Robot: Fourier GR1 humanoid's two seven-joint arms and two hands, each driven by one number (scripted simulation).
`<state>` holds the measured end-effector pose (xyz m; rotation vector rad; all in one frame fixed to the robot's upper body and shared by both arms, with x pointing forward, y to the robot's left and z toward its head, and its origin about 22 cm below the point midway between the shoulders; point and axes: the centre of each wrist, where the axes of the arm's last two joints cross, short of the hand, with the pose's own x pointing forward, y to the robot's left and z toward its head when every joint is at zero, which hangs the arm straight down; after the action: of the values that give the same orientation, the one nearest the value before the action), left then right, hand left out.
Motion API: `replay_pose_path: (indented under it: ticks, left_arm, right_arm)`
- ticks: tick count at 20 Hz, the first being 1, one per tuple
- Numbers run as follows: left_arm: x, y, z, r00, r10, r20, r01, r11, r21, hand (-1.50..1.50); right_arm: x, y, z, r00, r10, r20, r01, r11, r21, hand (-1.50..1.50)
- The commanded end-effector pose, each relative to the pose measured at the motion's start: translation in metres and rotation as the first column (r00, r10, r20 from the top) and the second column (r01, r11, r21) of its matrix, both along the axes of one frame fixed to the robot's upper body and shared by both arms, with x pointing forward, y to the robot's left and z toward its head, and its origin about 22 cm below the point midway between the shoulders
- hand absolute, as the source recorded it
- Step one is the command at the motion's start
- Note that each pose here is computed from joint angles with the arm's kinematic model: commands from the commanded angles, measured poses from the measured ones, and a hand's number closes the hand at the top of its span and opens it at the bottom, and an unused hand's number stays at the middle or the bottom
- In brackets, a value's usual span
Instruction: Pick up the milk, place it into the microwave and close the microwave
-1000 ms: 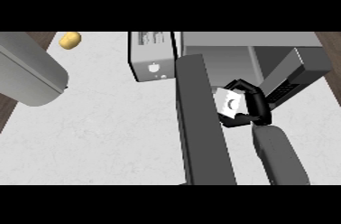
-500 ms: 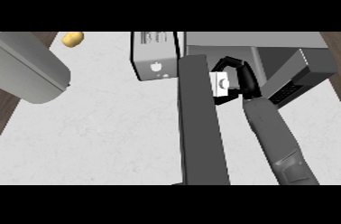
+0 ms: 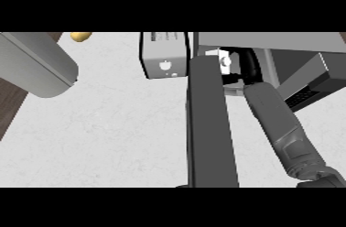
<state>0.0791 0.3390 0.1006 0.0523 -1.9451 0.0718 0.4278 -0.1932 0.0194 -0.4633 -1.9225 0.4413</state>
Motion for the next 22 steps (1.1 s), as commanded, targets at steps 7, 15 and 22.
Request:
replay_pose_path:
  ticks: [7,15,22]
  left_arm:
    - [0.010,-0.003,-0.005,1.000,-0.021,0.012,0.021,1.000,0.005,-1.50]
    - [0.021,0.004,-0.011,0.999,-0.051,0.004,0.051,0.999,-0.001,-1.50]
    - [0.026,0.005,-0.007,0.999,-0.046,0.001,0.046,0.998,0.039,-1.50]
  right_arm:
    - [0.014,-0.014,0.021,0.969,-0.183,0.163,0.206,0.970,-0.132,1.50]
    - [0.013,-0.041,0.021,0.944,-0.236,0.231,0.300,0.906,-0.300,1.50]
    - [-0.002,-0.089,0.005,0.797,-0.580,0.171,0.598,0.717,-0.359,-1.50]
